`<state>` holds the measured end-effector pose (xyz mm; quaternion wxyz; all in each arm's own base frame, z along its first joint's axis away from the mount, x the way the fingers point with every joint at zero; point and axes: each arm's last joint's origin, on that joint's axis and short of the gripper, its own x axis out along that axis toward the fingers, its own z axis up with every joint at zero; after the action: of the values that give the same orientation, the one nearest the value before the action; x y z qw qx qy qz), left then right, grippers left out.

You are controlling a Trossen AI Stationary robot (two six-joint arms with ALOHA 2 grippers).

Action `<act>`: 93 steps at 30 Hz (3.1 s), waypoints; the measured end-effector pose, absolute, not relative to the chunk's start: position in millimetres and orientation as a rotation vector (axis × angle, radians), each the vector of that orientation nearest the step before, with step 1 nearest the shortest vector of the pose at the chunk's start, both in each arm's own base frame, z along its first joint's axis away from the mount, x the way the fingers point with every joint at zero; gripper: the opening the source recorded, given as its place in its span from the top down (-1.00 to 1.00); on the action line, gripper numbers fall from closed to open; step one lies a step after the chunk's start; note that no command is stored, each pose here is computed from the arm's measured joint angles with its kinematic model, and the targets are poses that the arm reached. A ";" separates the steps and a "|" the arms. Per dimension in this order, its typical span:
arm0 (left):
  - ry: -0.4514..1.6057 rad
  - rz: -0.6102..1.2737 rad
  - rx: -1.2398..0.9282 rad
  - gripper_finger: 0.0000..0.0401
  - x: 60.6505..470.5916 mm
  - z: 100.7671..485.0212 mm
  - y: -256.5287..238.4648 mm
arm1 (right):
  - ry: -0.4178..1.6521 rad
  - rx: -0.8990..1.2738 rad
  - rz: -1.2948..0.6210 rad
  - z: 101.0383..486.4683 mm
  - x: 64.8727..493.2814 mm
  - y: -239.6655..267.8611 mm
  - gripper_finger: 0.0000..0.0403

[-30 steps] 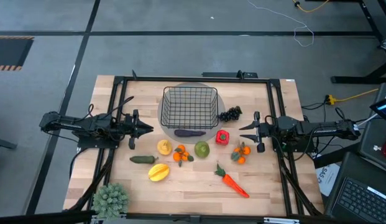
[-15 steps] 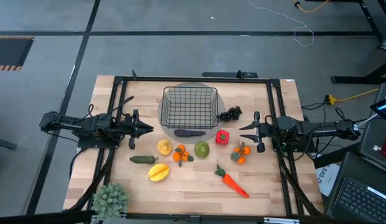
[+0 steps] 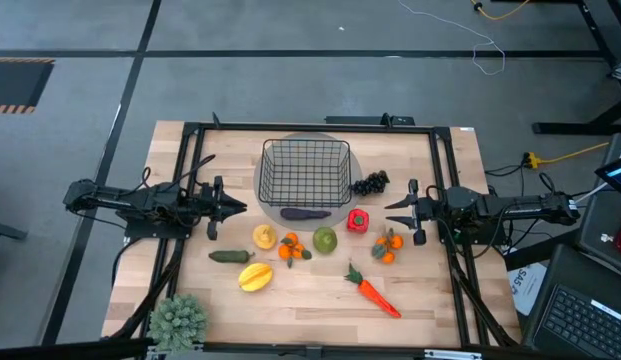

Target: Build produce basket

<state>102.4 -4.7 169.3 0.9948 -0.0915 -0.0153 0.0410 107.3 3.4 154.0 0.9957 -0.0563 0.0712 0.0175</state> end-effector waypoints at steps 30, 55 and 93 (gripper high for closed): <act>-0.031 0.082 -0.183 0.79 102.4 169.3 -4.7 | 0.142 -0.113 0.035 154.1 107.4 3.4 0.35; -0.030 0.082 -0.183 0.79 102.5 169.2 -4.7 | 0.142 -0.113 0.035 154.0 107.3 3.4 0.35; -0.221 0.238 -0.254 0.79 99.7 185.9 0.5 | -0.248 0.113 -0.191 191.0 104.9 -3.3 0.35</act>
<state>99.7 0.5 185.9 0.9788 -0.1259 -0.1099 0.1184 104.9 -3.3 191.0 0.9862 0.0564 -0.1234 -0.0951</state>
